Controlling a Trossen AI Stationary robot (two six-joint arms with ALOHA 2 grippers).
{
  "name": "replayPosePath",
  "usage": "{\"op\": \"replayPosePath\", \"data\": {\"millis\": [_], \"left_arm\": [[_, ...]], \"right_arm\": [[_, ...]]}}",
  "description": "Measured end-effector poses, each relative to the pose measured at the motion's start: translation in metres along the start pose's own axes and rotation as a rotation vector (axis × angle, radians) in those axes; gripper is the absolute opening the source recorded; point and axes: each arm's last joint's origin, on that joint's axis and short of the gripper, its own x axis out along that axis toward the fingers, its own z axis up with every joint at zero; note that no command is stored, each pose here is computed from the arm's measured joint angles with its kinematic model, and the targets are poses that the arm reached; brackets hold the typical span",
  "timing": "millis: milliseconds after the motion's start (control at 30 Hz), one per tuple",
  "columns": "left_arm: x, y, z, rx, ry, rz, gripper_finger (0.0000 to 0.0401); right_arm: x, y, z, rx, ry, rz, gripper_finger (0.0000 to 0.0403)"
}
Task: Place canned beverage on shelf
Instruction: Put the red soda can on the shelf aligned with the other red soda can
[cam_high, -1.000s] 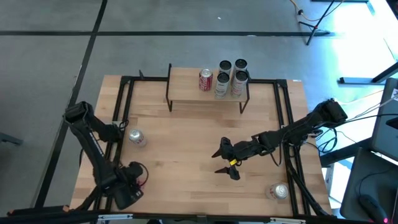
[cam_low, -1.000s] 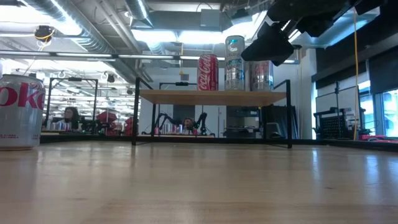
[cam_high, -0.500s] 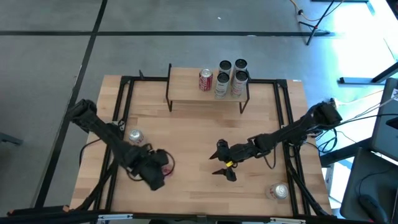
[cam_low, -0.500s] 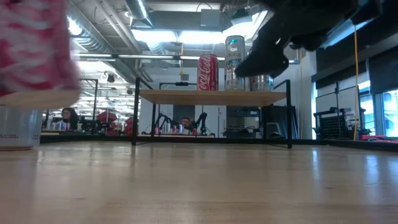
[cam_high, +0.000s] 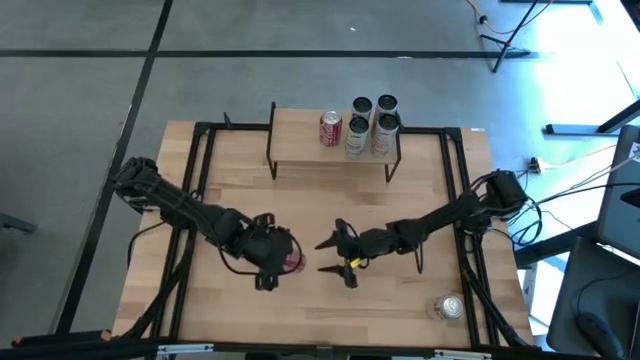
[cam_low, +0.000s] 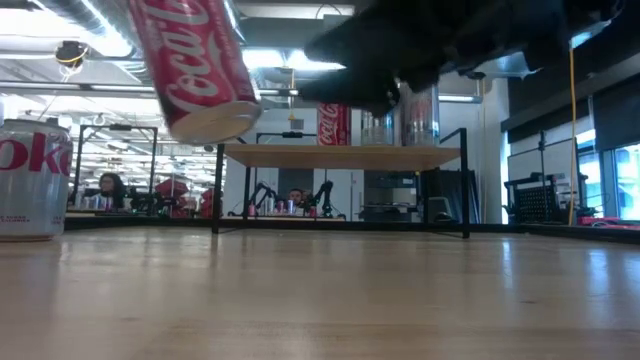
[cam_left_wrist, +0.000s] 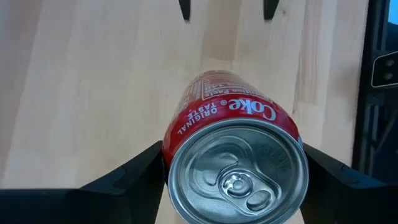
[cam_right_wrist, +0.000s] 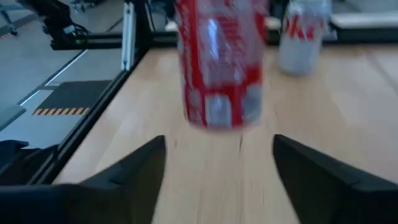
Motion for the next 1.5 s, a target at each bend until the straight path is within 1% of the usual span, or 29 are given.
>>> {"op": "replayPosePath", "data": {"millis": [67, 300, 367, 400, 433, 533, 633, 700, 867, 1000, 1133, 1267, 1367, 1433, 1500], "left_arm": [[0.001, 0.002, 0.003, 0.023, -0.015, -0.002, 0.0259], [0.002, 0.008, 0.008, 0.077, -0.034, 0.021, 0.026], [0.002, 0.009, 0.008, 0.083, -0.04, 0.039, 0.0262], [0.002, 0.009, 0.008, 0.087, -0.041, 0.04, 0.0263], [0.002, 0.008, 0.008, 0.093, -0.045, 0.04, 0.0264], [0.002, 0.007, 0.01, 0.106, -0.075, 0.053, 0.0265], [0.002, 0.01, 0.013, 0.112, -0.103, 0.091, 0.0266], [0.003, 0.012, 0.014, 0.111, -0.109, 0.104, 0.0267], [0.004, 0.018, 0.021, 0.103, -0.135, 0.106, 0.0268], [0.006, 0.023, 0.024, 0.113, -0.141, 0.122, 0.0269], [0.007, 0.029, 0.028, 0.138, -0.15, 0.16, 0.0269], [0.009, 0.04, 0.032, 0.159, -0.136, 0.201, 0.0269], [0.011, 0.054, 0.039, 0.152, -0.131, 0.218, 0.0269], [0.013, 0.064, 0.046, 0.151, -0.149, 0.227, 0.027], [0.013, 0.075, 0.055, 0.148, -0.187, 0.232, 0.027]], "right_arm": [[0.005, -0.001, 0.003, -0.034, -0.032, 0.0, 0.0238], [0.027, -0.012, 0.002, -0.091, -0.039, -0.032, 0.0048], [0.034, -0.016, 0.0, -0.105, -0.029, -0.036, 0.0014], [0.037, -0.018, -0.001, -0.108, -0.027, -0.041, 0.0009], [0.039, -0.021, -0.001, -0.107, -0.026, -0.048, 0.0012], [0.045, -0.026, -0.002, -0.104, -0.021, -0.053, 0.0035], [0.046, -0.027, -0.001, -0.126, -0.022, -0.067, 0.0044], [0.046, -0.026, 0.001, -0.149, -0.024, -0.069, 0.0042], [0.048, -0.026, 0.005, -0.157, -0.03, -0.075, 0.0027], [0.044, -0.029, 0.008, -0.2, 0.004, -0.103, 0.0018], [0.025, -0.028, 0.024, -0.213, 0.072, -0.178, 0.0014], [-0.014, -0.026, 0.045, -0.203, 0.205, -0.193, 0.0014], [-0.042, -0.016, 0.055, -0.171, 0.247, -0.21, 0.0014], [-0.058, -0.005, 0.057, -0.182, 0.242, -0.232, 0.0014], [-0.072, 0.004, 0.054, -0.213, 0.253, -0.282, 0.0014]]}}
